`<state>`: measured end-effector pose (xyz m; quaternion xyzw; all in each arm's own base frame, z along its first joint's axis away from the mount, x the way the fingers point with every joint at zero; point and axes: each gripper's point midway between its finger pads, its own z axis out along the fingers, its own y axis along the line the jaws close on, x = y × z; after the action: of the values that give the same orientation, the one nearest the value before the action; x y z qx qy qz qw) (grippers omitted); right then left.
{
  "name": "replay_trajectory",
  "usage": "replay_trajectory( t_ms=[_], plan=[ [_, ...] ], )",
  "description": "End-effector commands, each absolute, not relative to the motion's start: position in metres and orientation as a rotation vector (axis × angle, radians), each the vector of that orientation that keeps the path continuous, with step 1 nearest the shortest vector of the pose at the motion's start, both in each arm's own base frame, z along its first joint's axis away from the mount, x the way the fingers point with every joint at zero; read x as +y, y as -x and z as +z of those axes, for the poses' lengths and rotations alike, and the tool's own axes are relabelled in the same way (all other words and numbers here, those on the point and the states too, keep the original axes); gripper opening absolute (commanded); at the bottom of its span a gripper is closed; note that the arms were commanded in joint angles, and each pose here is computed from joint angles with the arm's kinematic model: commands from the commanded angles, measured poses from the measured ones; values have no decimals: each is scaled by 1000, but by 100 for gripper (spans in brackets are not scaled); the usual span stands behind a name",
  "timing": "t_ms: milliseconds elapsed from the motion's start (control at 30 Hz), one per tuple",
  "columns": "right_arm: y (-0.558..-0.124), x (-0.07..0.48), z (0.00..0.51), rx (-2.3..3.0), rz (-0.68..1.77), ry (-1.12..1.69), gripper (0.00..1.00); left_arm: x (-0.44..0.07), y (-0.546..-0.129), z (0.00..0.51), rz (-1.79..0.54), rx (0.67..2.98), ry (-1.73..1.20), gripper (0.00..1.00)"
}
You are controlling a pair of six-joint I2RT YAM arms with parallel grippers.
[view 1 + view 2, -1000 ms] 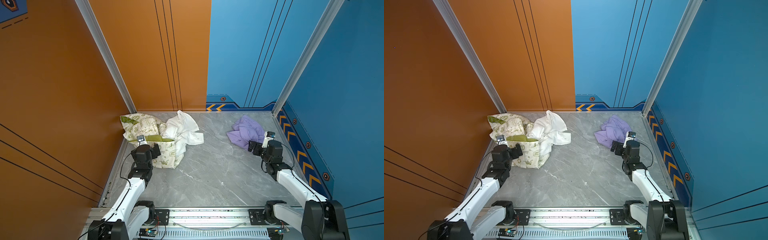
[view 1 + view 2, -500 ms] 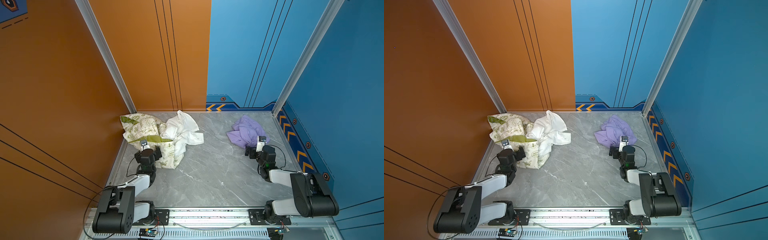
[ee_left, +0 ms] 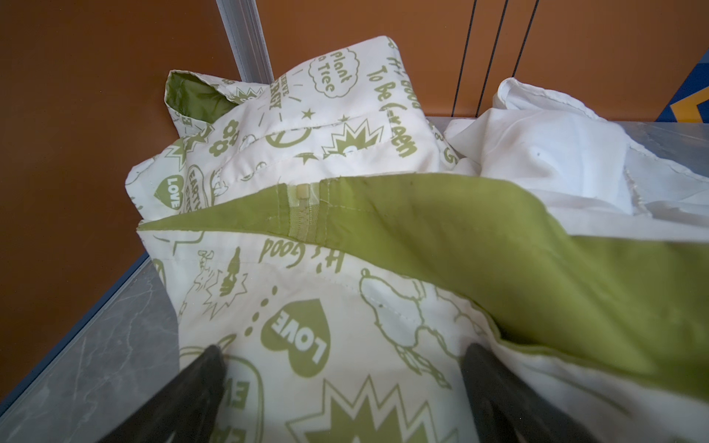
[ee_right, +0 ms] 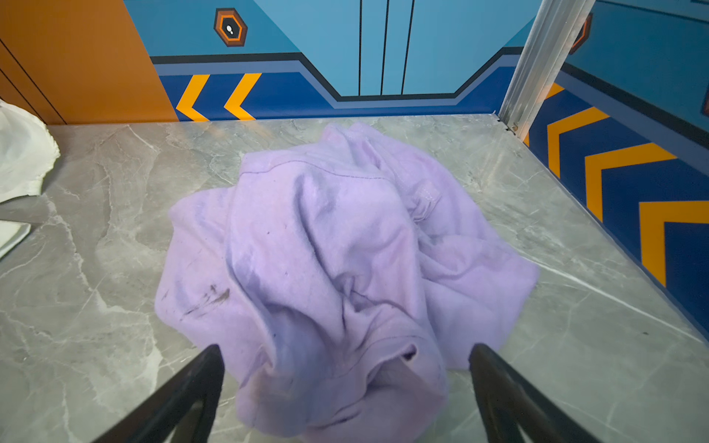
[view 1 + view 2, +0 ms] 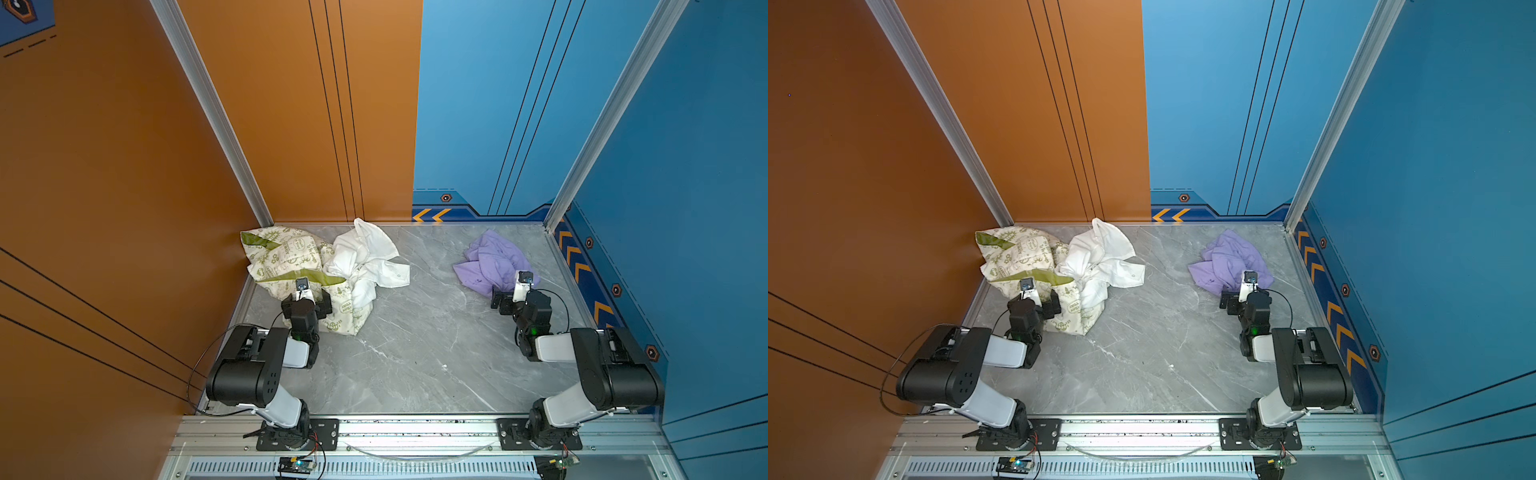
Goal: Pick out a specific cloth from the pile
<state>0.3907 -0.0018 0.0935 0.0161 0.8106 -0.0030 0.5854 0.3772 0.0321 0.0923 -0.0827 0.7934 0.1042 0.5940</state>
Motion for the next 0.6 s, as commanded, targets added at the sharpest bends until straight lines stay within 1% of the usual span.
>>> replay_trajectory(
  t_ms=[0,233,567],
  plan=[
    [-392,-8,93,1896,-49,-91,100,28,-384,97,254,1838,163,98],
    [-391,-9,94,1889,-68,-96,100,25,-385,97,256,1840,147,98],
    [-395,-10,93,1909,-23,-95,100,26,-385,98,261,1838,150,98]
  ],
)
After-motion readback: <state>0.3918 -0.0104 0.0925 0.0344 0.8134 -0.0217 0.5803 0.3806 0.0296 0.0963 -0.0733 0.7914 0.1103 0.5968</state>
